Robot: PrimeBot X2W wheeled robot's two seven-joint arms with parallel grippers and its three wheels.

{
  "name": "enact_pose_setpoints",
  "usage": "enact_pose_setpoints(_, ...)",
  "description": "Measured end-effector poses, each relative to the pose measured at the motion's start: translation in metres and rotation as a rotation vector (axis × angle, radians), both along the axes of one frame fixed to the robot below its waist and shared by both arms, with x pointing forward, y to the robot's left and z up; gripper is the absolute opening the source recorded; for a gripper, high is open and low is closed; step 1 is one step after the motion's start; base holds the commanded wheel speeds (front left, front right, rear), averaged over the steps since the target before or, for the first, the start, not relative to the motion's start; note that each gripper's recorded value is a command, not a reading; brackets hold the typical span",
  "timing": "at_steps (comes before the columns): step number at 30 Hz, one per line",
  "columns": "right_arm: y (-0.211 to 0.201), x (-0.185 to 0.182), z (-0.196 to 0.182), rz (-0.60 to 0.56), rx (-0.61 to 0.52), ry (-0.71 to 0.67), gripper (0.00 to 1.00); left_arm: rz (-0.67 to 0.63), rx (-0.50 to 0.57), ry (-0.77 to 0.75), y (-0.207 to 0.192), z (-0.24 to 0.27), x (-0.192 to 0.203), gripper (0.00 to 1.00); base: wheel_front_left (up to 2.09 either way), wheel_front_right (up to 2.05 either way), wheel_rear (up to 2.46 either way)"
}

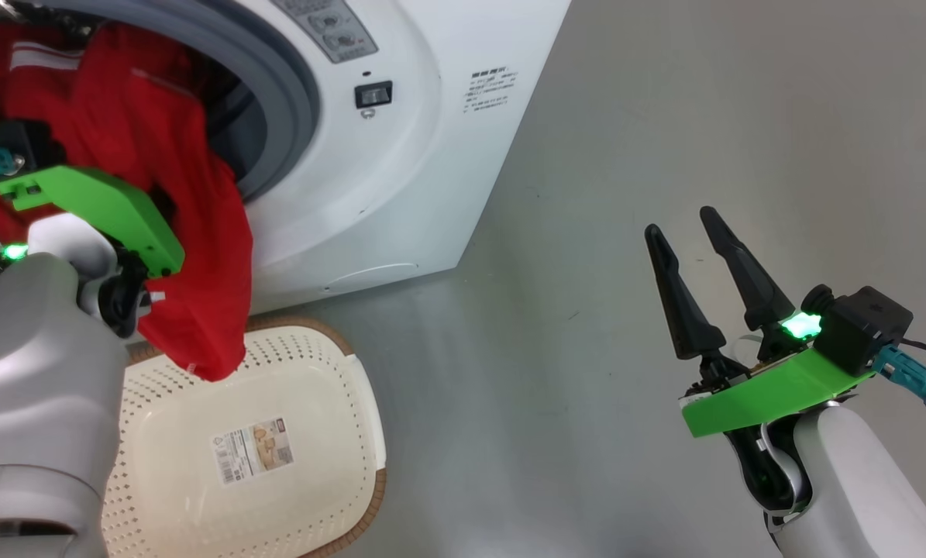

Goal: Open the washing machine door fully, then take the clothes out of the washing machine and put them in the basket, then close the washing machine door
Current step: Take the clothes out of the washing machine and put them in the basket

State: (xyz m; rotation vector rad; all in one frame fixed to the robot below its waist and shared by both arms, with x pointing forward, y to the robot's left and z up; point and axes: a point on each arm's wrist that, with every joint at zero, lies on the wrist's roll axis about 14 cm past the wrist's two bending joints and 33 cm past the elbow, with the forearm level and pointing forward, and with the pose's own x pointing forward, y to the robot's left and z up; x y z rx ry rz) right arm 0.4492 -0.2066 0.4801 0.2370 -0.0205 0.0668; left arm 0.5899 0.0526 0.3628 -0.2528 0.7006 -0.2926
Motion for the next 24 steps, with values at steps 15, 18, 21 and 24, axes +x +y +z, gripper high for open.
enact_pose_setpoints(15, 0.007, 0.007, -0.005, 0.017, 0.011, 0.005, 1.0, -0.062, 0.096, -0.077, 0.003, -0.001, 0.0, 0.0, 0.0, 0.0, 0.0)
enact_pose_setpoints(18, 0.008, 0.008, -0.004, 0.02, 0.012, 0.002, 1.0, -0.072, 0.112, -0.115, 0.004, 0.003, 0.001, 0.0, 0.0, 0.0, 0.0)
enact_pose_setpoints(21, 0.009, 0.008, -0.003, 0.023, 0.014, -0.002, 1.0, -0.078, 0.119, -0.152, 0.003, 0.008, 0.002, 0.0, 0.0, 0.0, 0.0)
enact_pose_setpoints(24, 0.01, 0.008, -0.001, 0.026, 0.015, -0.006, 1.0, -0.078, 0.115, -0.192, 0.001, 0.015, 0.004, 0.0, 0.0, 0.0, 0.0)
